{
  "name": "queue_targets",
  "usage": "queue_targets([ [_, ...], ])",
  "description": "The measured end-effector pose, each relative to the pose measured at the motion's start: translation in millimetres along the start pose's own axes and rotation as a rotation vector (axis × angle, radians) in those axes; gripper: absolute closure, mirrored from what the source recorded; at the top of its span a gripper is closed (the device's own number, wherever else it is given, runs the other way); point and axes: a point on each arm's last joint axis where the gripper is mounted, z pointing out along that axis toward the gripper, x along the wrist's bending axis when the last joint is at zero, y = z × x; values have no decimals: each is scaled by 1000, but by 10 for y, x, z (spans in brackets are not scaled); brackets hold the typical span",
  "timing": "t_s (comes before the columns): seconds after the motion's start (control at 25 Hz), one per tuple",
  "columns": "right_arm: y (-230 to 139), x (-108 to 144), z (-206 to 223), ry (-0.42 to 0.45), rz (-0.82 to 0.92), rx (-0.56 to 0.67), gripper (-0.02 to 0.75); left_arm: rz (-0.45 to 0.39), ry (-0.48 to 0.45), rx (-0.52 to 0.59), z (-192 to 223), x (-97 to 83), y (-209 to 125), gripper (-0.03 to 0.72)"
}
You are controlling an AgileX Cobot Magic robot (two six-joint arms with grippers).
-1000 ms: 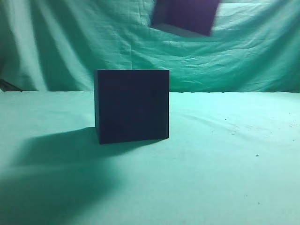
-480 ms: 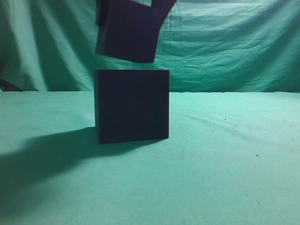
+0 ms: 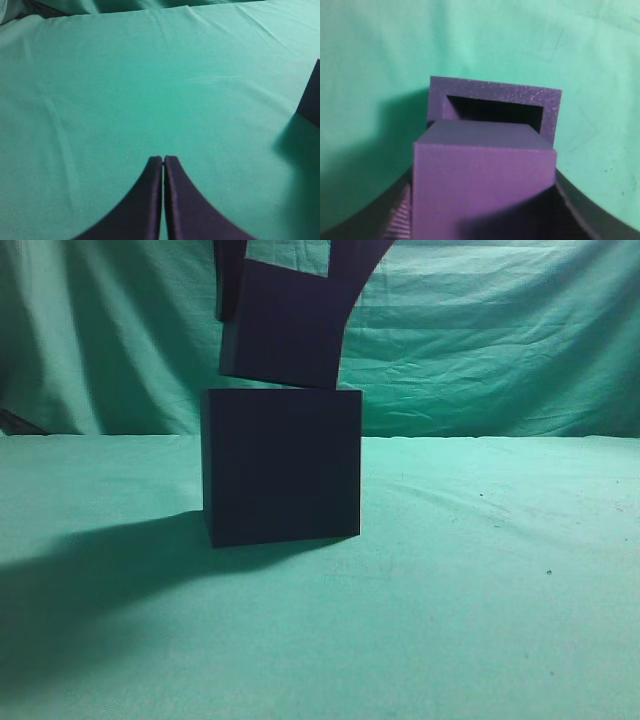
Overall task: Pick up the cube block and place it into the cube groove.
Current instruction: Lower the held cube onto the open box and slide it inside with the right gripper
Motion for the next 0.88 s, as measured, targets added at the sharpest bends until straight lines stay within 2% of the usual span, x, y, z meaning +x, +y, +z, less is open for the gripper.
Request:
queue_targets([
  [0.36,58,-2,64,-17,3,-31,302,0,0,0,0,0,0,688],
  [0.52,58,-25,257,-46,-3,6,302,0,0,0,0,0,0,688],
  [0.88,62,-38,256,-60,-9,3,302,0,0,0,0,0,0,688],
])
